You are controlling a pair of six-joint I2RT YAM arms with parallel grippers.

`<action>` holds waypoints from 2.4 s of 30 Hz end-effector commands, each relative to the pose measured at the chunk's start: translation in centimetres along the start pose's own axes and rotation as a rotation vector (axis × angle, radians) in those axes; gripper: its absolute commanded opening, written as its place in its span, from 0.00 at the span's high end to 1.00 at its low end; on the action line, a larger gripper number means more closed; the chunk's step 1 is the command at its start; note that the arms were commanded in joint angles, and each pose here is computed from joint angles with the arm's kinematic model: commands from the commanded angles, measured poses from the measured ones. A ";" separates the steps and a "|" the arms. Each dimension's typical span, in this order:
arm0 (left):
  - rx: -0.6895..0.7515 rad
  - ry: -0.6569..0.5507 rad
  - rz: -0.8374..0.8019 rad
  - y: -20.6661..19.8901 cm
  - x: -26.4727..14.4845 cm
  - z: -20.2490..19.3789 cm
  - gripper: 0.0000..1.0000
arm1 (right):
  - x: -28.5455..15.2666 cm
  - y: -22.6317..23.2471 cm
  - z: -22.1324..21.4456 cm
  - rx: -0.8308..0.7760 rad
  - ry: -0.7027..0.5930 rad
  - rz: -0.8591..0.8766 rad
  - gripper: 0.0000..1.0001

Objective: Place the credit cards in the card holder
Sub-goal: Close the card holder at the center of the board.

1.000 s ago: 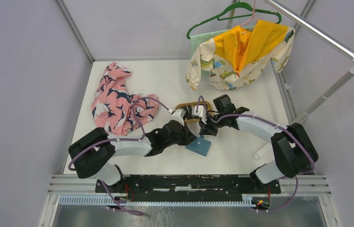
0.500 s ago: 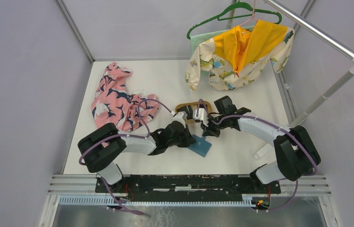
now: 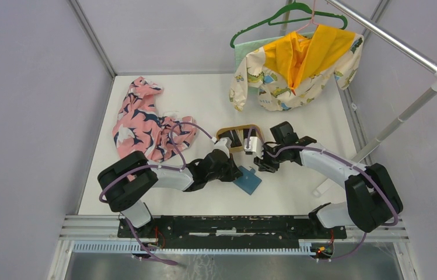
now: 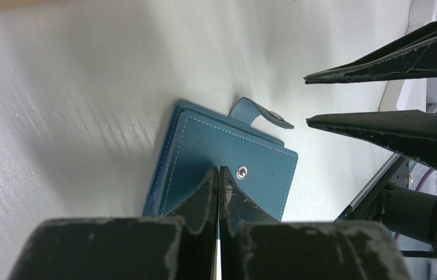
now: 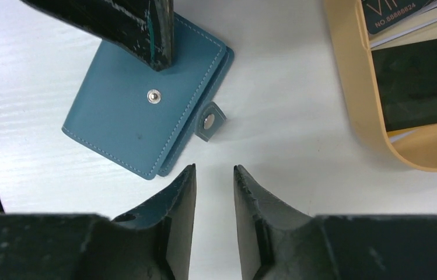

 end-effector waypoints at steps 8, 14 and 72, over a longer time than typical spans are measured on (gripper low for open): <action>0.004 -0.008 -0.039 -0.5 0.0 0.3 0.98 | -1.7 -1.1 3.8 0.022 -0.082 0.074 0.43; -0.004 -0.009 -0.045 -0.5 0.1 0.3 0.98 | -0.2 -1.1 4.3 0.059 -0.032 0.108 0.43; -0.055 -0.040 -0.125 -1.6 -1.3 0.7 0.95 | 2.0 1.4 2.8 0.125 -0.170 0.130 1.00</action>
Point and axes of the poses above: each gripper's point midway between its finger pads, its own x axis out along the fingers, its own y axis along the line the jaws close on, z = x × y, the point moved 8 cm from there along -x, back along the fingers, and after that the axes turned 5 degrees about -x, right-handed, at the moved point
